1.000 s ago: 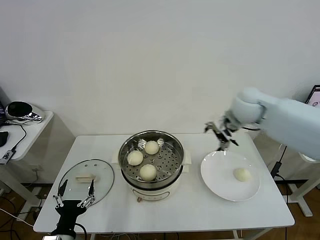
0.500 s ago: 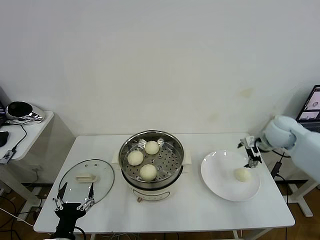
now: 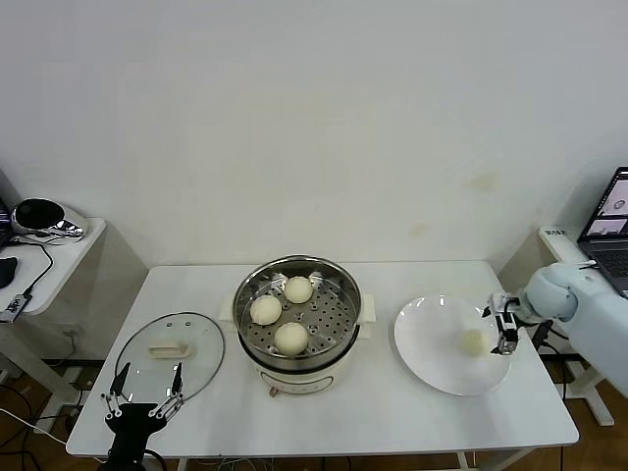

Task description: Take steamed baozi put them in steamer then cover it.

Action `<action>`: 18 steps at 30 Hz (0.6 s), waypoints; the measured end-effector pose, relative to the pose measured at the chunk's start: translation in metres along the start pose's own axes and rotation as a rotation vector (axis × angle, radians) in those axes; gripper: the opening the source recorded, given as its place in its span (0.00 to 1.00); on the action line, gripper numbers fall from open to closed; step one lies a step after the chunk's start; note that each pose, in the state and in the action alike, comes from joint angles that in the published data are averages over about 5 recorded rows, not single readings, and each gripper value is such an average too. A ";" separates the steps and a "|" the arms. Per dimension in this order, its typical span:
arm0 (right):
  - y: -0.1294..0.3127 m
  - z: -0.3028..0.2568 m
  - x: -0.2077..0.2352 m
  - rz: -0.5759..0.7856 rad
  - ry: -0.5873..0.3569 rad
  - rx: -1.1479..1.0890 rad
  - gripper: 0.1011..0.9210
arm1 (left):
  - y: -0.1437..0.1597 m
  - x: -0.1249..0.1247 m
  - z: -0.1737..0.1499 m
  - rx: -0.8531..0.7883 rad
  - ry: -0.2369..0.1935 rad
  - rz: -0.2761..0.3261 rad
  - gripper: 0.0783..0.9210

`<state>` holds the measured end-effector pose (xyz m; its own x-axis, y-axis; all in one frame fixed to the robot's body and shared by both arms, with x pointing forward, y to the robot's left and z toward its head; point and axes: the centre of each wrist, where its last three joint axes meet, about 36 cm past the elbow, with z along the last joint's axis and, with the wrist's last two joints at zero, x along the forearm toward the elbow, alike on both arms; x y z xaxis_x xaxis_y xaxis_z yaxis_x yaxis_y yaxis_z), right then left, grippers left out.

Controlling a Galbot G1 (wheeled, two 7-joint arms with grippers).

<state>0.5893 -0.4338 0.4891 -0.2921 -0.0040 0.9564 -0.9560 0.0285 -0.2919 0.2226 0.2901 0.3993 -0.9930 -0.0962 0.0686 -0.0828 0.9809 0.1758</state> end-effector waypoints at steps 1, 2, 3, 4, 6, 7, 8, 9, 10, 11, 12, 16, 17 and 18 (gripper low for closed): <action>0.000 0.000 -0.003 -0.002 -0.001 -0.002 0.88 | 0.000 0.000 0.000 0.000 0.001 -0.001 0.88; 0.000 0.000 -0.006 -0.003 -0.003 -0.005 0.88 | 0.000 0.000 0.001 0.000 0.002 -0.001 0.88; 0.000 0.000 -0.008 -0.004 -0.004 -0.007 0.88 | 0.000 0.000 0.001 0.000 0.002 -0.002 0.88; 0.000 -0.001 -0.011 -0.006 -0.004 -0.009 0.88 | 0.000 -0.001 0.002 0.001 0.003 -0.002 0.88; 0.000 -0.002 -0.016 -0.007 -0.005 -0.013 0.88 | 0.000 -0.001 0.002 0.002 0.003 -0.003 0.88; -0.001 -0.002 -0.018 -0.008 -0.005 -0.015 0.88 | 0.000 -0.001 0.002 0.002 0.003 -0.003 0.88; -0.001 -0.003 -0.021 -0.010 -0.005 -0.017 0.88 | 0.000 -0.002 0.002 0.002 0.003 -0.004 0.88; -0.001 -0.003 -0.023 -0.011 -0.005 -0.019 0.88 | 0.000 -0.002 0.003 0.002 0.003 -0.004 0.88; -0.001 -0.004 -0.025 -0.013 -0.004 -0.020 0.88 | 0.000 -0.002 0.003 0.003 0.004 -0.004 0.88; -0.001 -0.005 -0.027 -0.014 -0.004 -0.022 0.87 | 0.000 -0.002 0.003 0.003 0.004 -0.004 0.88; -0.002 -0.005 -0.029 -0.016 -0.004 -0.023 0.86 | 0.000 -0.002 0.004 0.003 0.005 -0.004 0.88; -0.003 -0.009 -0.036 -0.023 -0.004 -0.026 0.80 | 0.000 -0.003 0.004 0.005 0.004 -0.005 0.88; -0.004 -0.010 -0.037 -0.025 -0.004 -0.026 0.78 | 0.000 -0.003 0.004 0.005 0.004 -0.005 0.88; -0.004 -0.011 -0.039 -0.027 -0.003 -0.027 0.77 | 0.000 -0.004 0.004 0.005 0.004 -0.005 0.88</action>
<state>0.6049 -0.4232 0.4536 -0.2668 -0.0082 0.9637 -0.9624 0.0550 -0.2660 0.2257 0.2913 0.3948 -0.9923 -0.1018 0.0711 -0.0884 0.9813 0.1712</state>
